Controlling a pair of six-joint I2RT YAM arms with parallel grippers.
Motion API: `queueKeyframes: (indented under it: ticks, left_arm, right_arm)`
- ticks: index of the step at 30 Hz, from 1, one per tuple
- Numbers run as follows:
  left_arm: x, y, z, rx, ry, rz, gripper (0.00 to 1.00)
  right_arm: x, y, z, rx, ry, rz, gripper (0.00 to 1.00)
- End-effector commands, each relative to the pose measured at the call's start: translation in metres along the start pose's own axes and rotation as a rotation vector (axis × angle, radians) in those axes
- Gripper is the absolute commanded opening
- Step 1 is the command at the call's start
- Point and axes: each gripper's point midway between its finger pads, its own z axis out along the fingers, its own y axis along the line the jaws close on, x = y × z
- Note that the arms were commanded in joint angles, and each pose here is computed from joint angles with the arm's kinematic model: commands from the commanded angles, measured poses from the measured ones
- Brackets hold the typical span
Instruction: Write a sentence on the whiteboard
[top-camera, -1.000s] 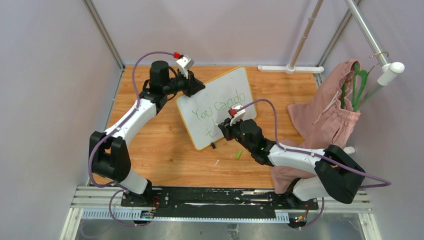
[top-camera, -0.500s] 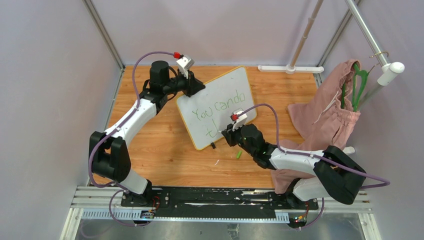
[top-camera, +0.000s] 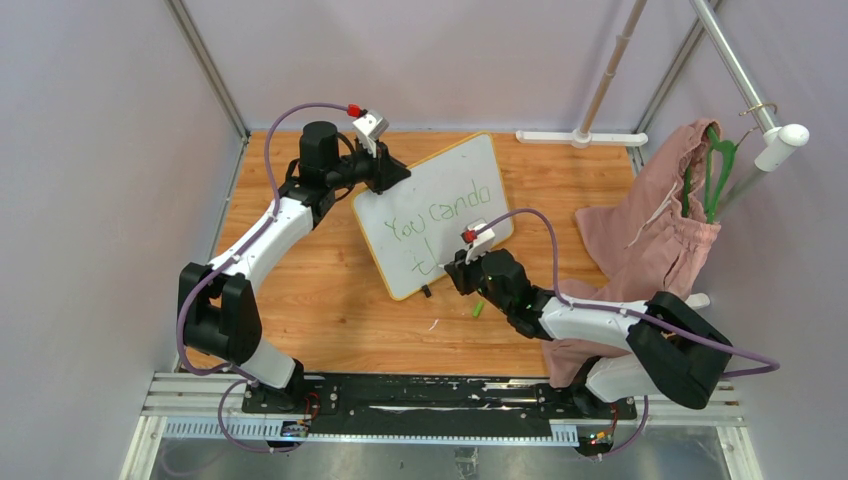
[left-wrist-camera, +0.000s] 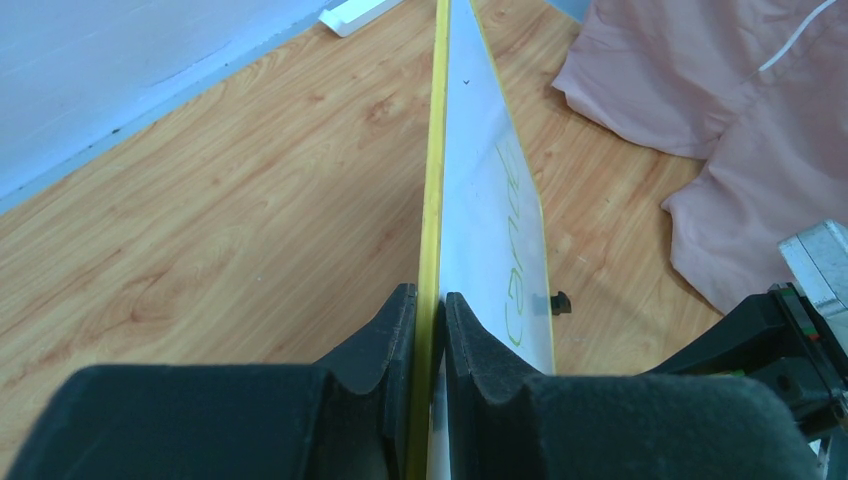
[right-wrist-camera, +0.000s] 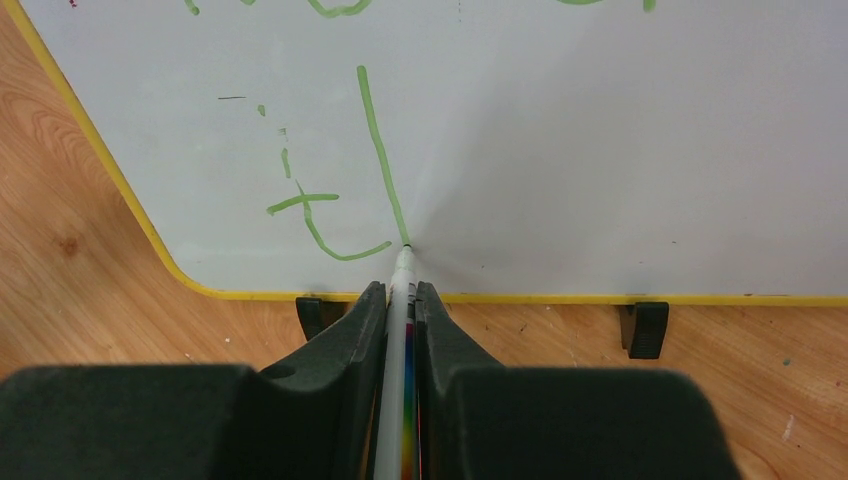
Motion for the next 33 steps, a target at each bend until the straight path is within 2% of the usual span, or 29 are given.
queueKeyframes:
  ticks: [1,10,33]
  left_arm:
    - [0.039,-0.021,0.009,0.061,0.102,-0.063,0.05]
    - [0.039,-0.022,0.009,0.061,0.102,-0.062,0.05]
    - [0.040,-0.024,0.011,0.066,0.105,-0.061,0.05]
  right_arm:
    - [-0.019,-0.002,0.003,0.015,-0.029,-0.003,0.00]
    - [-0.037,0.002,0.012,0.008,-0.057,-0.017,0.00]
    - [-0.047,-0.015,0.009,0.068,-0.083,-0.026,0.00]
